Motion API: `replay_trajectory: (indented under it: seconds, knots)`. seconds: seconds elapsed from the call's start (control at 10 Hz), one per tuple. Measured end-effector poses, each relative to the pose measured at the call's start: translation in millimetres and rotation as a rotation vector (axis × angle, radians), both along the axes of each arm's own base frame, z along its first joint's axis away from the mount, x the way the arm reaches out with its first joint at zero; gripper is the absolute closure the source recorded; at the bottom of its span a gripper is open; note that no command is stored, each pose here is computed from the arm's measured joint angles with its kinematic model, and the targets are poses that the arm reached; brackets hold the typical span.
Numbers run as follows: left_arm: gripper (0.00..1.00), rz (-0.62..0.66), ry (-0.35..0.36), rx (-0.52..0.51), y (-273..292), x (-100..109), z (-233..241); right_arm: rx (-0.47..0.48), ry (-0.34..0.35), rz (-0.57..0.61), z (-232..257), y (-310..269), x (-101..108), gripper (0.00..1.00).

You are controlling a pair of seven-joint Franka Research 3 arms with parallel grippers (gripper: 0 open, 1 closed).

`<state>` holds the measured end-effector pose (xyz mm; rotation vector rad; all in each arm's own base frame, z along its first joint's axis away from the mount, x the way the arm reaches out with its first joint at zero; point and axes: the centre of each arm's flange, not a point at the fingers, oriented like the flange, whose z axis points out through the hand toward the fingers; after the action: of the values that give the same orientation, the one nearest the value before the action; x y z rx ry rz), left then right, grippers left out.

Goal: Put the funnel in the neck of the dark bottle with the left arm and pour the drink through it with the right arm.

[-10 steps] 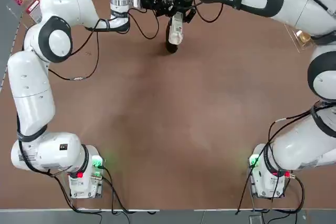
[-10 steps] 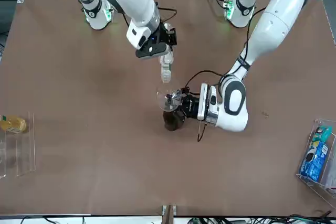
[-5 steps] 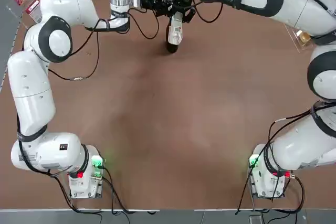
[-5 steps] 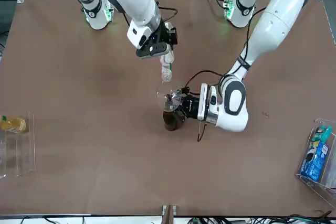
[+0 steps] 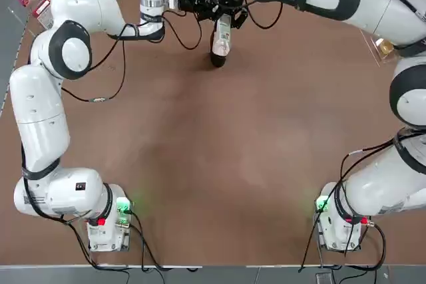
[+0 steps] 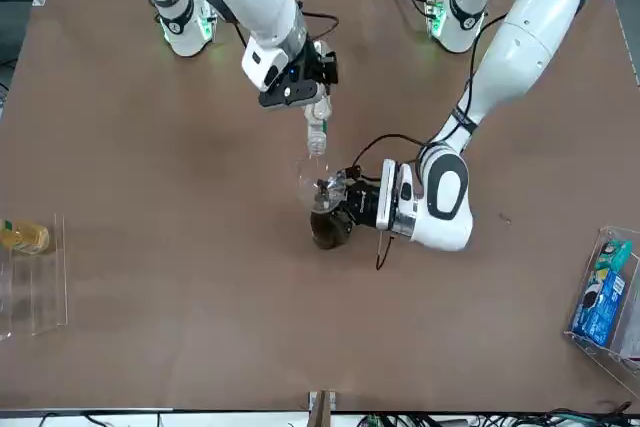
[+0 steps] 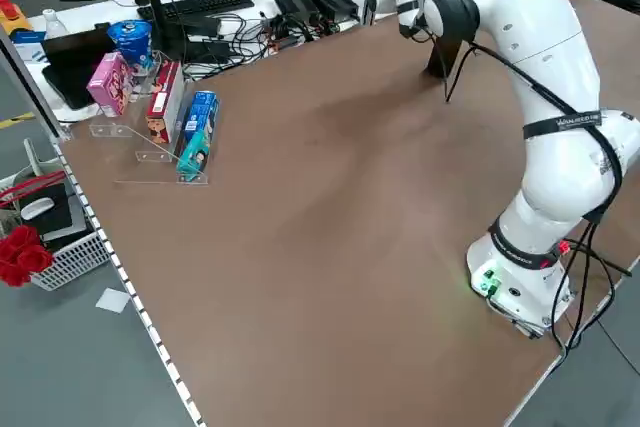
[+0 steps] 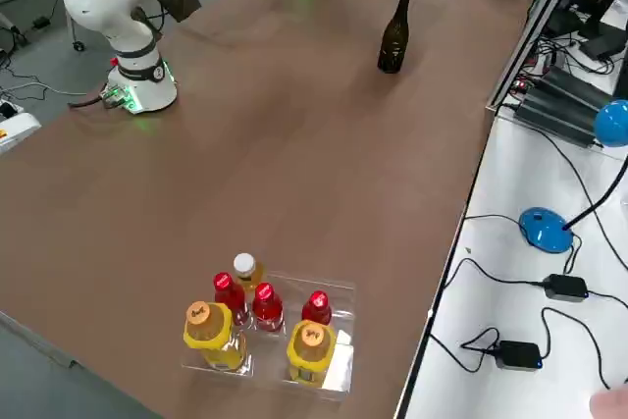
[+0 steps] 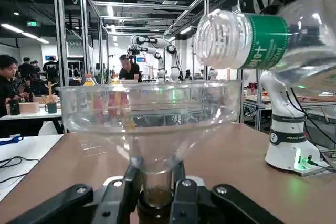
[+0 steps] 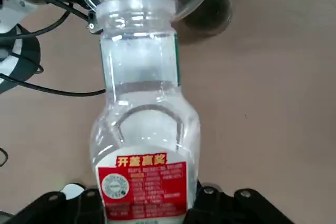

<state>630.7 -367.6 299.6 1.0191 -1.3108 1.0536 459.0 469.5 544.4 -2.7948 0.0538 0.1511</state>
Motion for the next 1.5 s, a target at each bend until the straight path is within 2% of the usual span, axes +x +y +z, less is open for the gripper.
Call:
replay_trajectory:
  seconds: [1.0, 1.3, 1.5]
  knots:
    - [0.70, 0.000, 0.001, 0.000, -0.1, 0.0, 0.0, 0.009, 0.007, -0.029, 5.6, 1.7, 0.6, 0.55]
    - [0.70, 0.000, 0.003, 0.001, -0.1, 0.0, 0.0, 0.020, -0.002, -0.033, 12.8, 1.0, 3.0, 0.55]
    - [0.69, 0.000, 0.010, 0.002, 0.0, 0.0, -0.1, -0.003, -0.045, -0.029, 15.5, -1.5, 6.6, 0.54]
